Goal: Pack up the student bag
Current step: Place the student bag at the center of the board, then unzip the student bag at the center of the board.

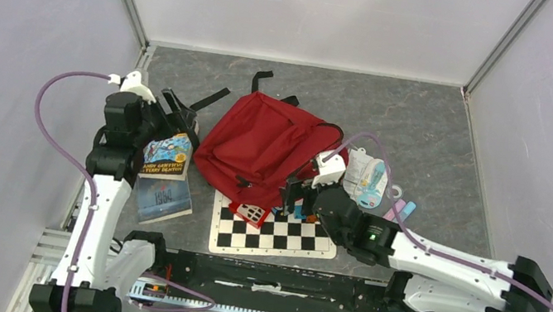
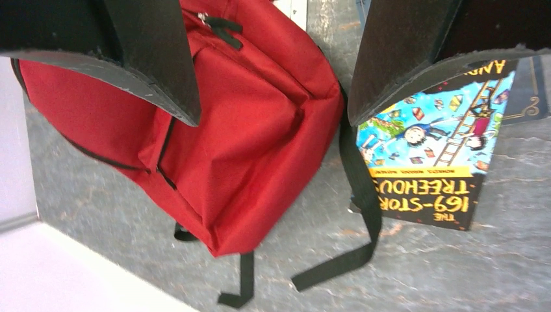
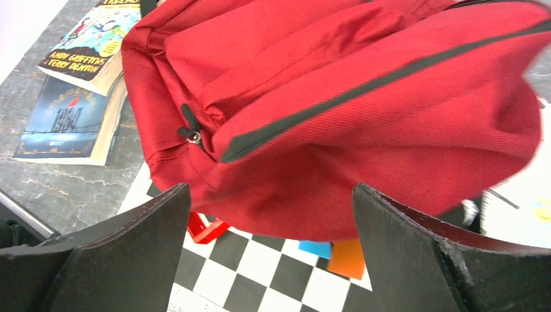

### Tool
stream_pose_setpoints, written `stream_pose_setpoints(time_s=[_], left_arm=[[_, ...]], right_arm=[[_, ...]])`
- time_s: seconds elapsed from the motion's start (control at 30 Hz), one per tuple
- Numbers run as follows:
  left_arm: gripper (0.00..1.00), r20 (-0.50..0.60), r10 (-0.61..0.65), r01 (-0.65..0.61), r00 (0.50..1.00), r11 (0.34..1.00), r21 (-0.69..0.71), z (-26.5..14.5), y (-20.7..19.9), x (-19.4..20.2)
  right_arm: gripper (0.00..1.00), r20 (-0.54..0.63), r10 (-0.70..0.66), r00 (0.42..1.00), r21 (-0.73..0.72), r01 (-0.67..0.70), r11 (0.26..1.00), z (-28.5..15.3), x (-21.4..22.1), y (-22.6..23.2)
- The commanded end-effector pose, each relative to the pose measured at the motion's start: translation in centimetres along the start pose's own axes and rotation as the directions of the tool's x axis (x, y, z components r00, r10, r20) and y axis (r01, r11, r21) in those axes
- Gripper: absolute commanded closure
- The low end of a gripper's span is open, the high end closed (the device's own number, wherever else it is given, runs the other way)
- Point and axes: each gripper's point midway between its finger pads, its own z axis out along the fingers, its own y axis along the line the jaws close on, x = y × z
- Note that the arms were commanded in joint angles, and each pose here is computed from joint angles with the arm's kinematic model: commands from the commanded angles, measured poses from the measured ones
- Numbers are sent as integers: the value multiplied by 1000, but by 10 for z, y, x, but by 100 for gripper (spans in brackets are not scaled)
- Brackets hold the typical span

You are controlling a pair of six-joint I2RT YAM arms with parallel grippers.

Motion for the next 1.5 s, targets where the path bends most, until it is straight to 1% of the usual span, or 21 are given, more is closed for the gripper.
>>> stream_pose_setpoints(time_s=[0.0, 0.1, 0.23, 0.3, 0.33, 0.43, 0.53, 0.67, 0.77, 0.83, 0.93, 0.97, 1.03, 1.07, 1.13, 1.23, 1.3, 1.47], left_arm=[[10, -63, 99, -87, 993, 981, 175, -2, -28, 17], [9, -118, 175, -142, 977, 959, 247, 0, -52, 37], [7, -169, 311, -246, 935, 914, 323, 3, -86, 71], [7, -209, 334, -254, 919, 907, 335, 6, -94, 89], [7, -235, 329, -246, 915, 914, 322, 9, -93, 97], [8, -298, 260, -180, 919, 946, 270, 16, -88, 119], [8, -330, 179, -95, 927, 962, 256, 18, -85, 139], [7, -355, 101, -6, 930, 966, 257, 14, -80, 160], [7, -385, 91, 17, 918, 964, 267, 9, -74, 176], [7, -412, 112, 7, 904, 961, 276, 4, -70, 186], [7, -430, 117, 10, 895, 960, 281, -4, -64, 197], [7, -430, 119, 11, 895, 958, 287, -6, -63, 200], [7, -422, 125, 16, 898, 949, 314, -11, -64, 202], [7, -417, 131, 14, 899, 944, 328, -13, -66, 203], [8, -411, 149, 1, 899, 939, 343, -16, -68, 205], [10, -411, 171, -25, 895, 941, 337, -16, -68, 209], [12, -415, 181, -40, 891, 944, 326, -14, -68, 212], [20, -443, 240, -82, 864, 935, 346, -11, -75, 225]], right_arm=[[2, -10, -58, 998, 102, 58, 993, -20, -15, -32], [2, -34, -73, 997, 136, 77, 988, -28, -27, -48], [2, -40, -69, 997, 161, 75, 984, -36, -40, -62], [2, -30, -67, 997, 149, 71, 986, -37, -45, -61], [2, -24, -62, 998, 141, 65, 988, -38, -49, -59], [2, -9, -46, 999, 94, 47, 994, -37, -62, -46], [2, -9, -43, 999, 51, 44, 998, -31, -67, -34], [2, -12, -41, 999, 50, 42, 998, -22, -68, -28], [2, 25, -4, 1000, 19, 3, 1000, -19, -77, -19], [2, 39, 14, 999, 11, -15, 1000, -14, -75, -16], [2, -3, -3, 1000, 58, 3, 998, -2, -53, -23], [5, -29, -12, 1000, 89, 15, 996, 1, -40, -30], [19, -82, -23, 996, 136, 34, 990, 6, -12, -42], [28, -99, -19, 995, 146, 33, 989, 7, -1, -46], [38, -137, -17, 990, 146, 38, 989, 6, 26, -53], [58, -181, -17, 983, 171, 49, 984, 1, 56, -67], [63, -202, -5, 979, 204, 47, 978, -3, 71, -78], [66, -186, 2, 983, 221, 40, 974, -6, 78, -86]])
